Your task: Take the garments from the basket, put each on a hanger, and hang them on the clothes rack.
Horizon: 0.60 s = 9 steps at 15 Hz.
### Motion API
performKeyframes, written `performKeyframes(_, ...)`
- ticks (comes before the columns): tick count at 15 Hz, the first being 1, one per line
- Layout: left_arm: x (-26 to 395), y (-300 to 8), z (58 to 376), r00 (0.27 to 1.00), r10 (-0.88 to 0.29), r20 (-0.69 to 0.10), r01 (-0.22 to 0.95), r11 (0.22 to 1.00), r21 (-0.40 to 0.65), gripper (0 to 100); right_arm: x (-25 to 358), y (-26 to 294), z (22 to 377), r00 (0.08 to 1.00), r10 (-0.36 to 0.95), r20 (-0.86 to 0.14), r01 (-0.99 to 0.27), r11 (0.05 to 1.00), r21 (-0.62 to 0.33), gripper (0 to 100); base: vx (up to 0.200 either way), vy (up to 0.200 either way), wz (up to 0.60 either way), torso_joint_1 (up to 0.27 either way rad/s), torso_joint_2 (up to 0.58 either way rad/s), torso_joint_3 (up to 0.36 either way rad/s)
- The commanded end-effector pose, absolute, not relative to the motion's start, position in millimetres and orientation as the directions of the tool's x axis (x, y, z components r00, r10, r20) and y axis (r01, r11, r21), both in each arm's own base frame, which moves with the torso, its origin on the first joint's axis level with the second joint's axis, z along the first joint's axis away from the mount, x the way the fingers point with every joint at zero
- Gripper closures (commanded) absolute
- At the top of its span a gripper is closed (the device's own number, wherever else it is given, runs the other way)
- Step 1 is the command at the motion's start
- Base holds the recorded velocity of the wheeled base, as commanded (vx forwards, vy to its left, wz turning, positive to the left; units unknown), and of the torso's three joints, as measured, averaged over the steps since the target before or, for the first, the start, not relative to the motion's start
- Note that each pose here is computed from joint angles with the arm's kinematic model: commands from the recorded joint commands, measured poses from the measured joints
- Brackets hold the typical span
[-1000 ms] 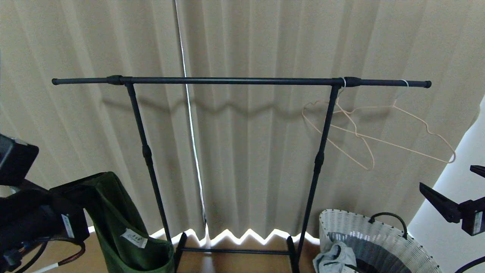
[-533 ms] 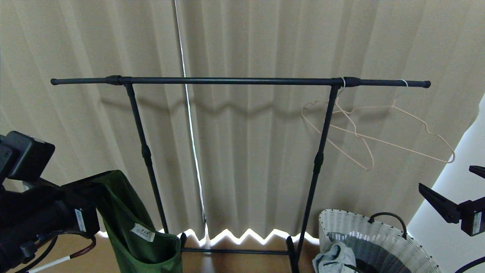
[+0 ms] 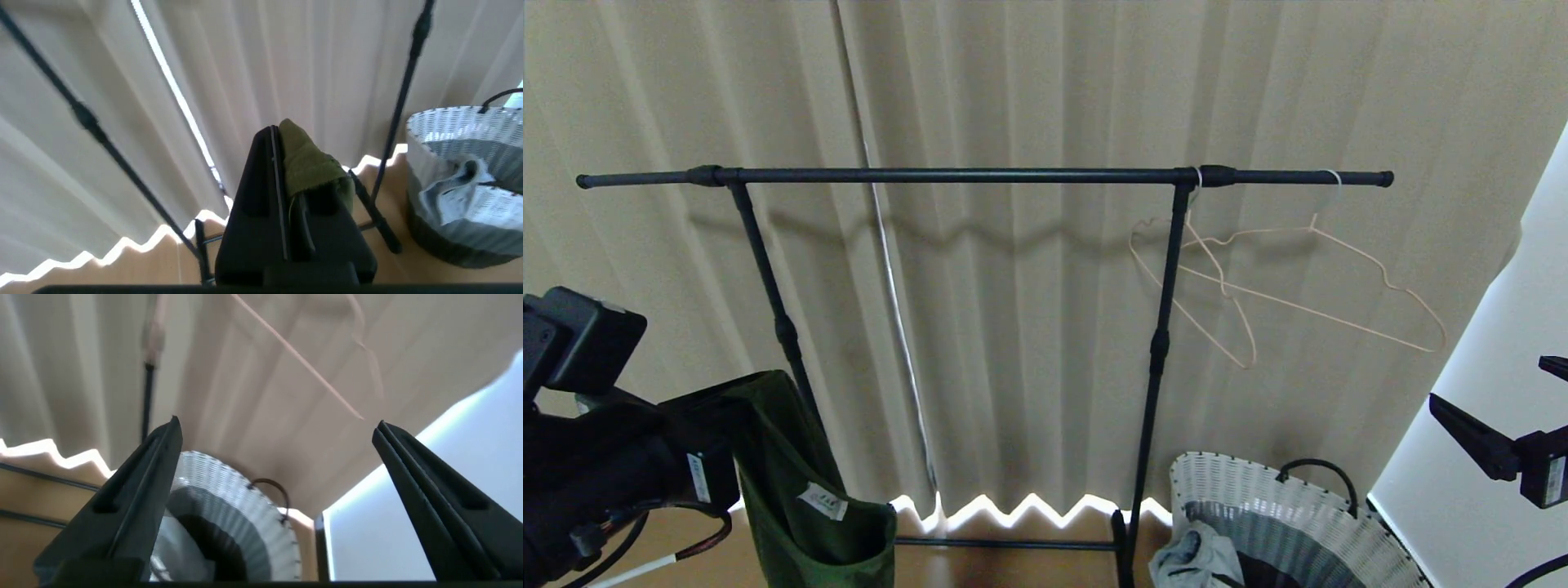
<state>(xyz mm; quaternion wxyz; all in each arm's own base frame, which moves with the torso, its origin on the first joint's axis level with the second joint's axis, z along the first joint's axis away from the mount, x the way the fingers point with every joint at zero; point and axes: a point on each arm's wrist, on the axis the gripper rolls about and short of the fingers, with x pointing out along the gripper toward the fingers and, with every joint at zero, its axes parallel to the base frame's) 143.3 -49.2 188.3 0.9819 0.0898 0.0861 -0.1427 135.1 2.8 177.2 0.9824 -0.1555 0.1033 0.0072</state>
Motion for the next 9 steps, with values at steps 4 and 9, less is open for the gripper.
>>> performKeyframes(4, 143.3, -49.2, 188.2, 0.944, -0.265, -0.195, 0.296, 0.943, 0.154, 100, 135.2, 2.9, 176.9, 0.979, -0.017, -0.205, -0.047, 0.951, -0.305, 0, 0.000, -0.150, 0.00, 0.008, 0.00, 0.005)
performKeyframes(9, 143.2, -48.9, 188.9, 0.945, -0.263, -0.192, 0.294, 0.944, 0.151, 100, 135.3, 2.9, 177.4, 0.979, -0.017, -0.204, -0.046, 0.951, -0.305, 0, 0.000, 0.000, 0.00, 0.000, 0.00, 0.000)
